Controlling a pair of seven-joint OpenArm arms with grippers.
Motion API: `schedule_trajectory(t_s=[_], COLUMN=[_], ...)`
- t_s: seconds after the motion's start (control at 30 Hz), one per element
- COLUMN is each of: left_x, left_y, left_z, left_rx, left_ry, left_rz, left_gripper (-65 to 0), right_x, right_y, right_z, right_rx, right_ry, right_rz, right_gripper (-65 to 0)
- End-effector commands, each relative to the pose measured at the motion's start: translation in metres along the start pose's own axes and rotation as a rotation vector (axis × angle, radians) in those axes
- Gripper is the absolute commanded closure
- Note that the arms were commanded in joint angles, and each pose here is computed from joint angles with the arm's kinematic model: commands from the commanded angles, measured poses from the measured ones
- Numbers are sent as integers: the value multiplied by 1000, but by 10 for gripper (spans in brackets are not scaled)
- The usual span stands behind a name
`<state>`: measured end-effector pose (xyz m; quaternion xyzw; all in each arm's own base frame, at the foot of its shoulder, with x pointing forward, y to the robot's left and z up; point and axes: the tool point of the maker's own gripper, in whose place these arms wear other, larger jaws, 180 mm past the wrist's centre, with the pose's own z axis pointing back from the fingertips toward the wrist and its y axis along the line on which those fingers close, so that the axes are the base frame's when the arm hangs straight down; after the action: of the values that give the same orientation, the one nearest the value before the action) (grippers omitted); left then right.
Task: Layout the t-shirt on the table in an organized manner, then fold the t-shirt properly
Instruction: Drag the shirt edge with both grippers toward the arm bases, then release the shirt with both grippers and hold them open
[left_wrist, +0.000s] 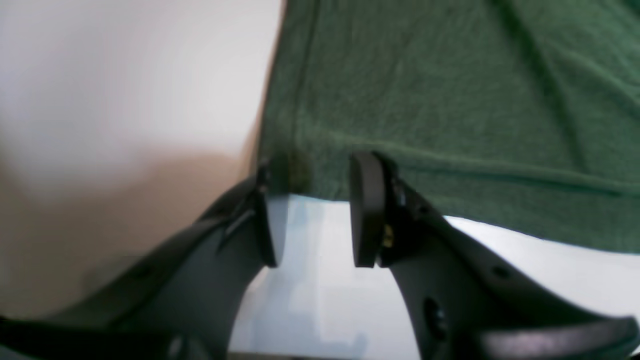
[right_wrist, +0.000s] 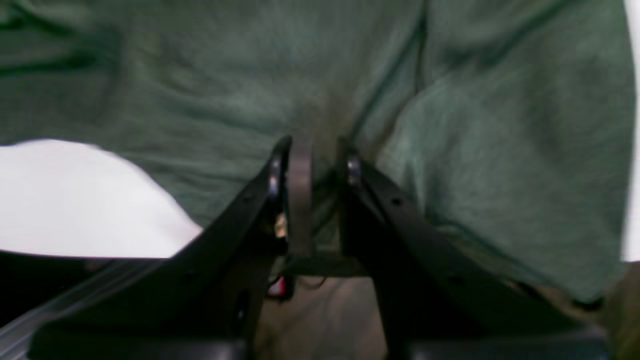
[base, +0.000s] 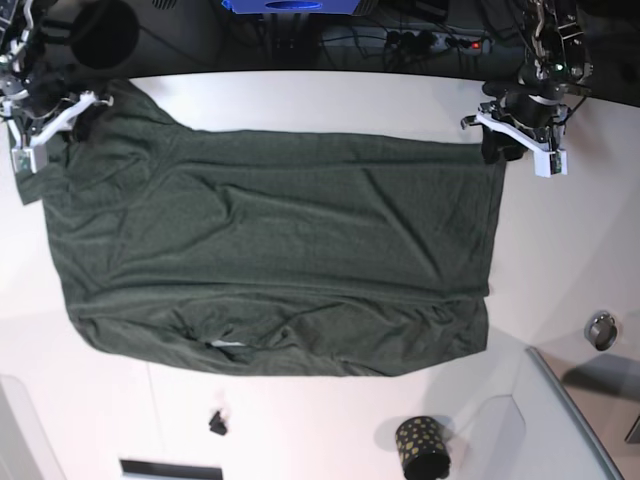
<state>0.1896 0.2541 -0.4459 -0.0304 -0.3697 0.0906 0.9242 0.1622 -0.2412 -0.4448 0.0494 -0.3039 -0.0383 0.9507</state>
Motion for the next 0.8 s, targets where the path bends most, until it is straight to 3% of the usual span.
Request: schedule_trajectory(t_s=[0.0, 0.1, 0.17, 0.3, 0.47, 0.6, 0.77], left_x=[8, 5, 3, 11, 14, 11, 10], left_y=[2, 3, 4, 21, 31, 32, 32], left_z=[5, 9, 9, 13, 16, 17, 17], left_rx=[2, 3, 6, 51, 76, 78, 78], left_ry=[-30, -25, -20, -43, -55, -46, -44], left_rz=[-12, -16, -13, 6, 13, 12, 13], left_gripper=[-207, -207, -207, -207, -207, -207, -207], right_x=[2, 5, 11, 29, 48, 65, 69], right_y=[2, -16, -41, -100, -133, -157, -184], right_z=[8, 19, 16, 0, -22, -33, -41], right_rx=[-2, -65, -119, -172, -169, -187, -204], right_ry=[-23, -58, -78, -47, -1, -63, -65], right_rz=[0, -52, -103, -101, -74, -134, -209], right_gripper=[-92, -188, -291, -498, -507, -507, -507])
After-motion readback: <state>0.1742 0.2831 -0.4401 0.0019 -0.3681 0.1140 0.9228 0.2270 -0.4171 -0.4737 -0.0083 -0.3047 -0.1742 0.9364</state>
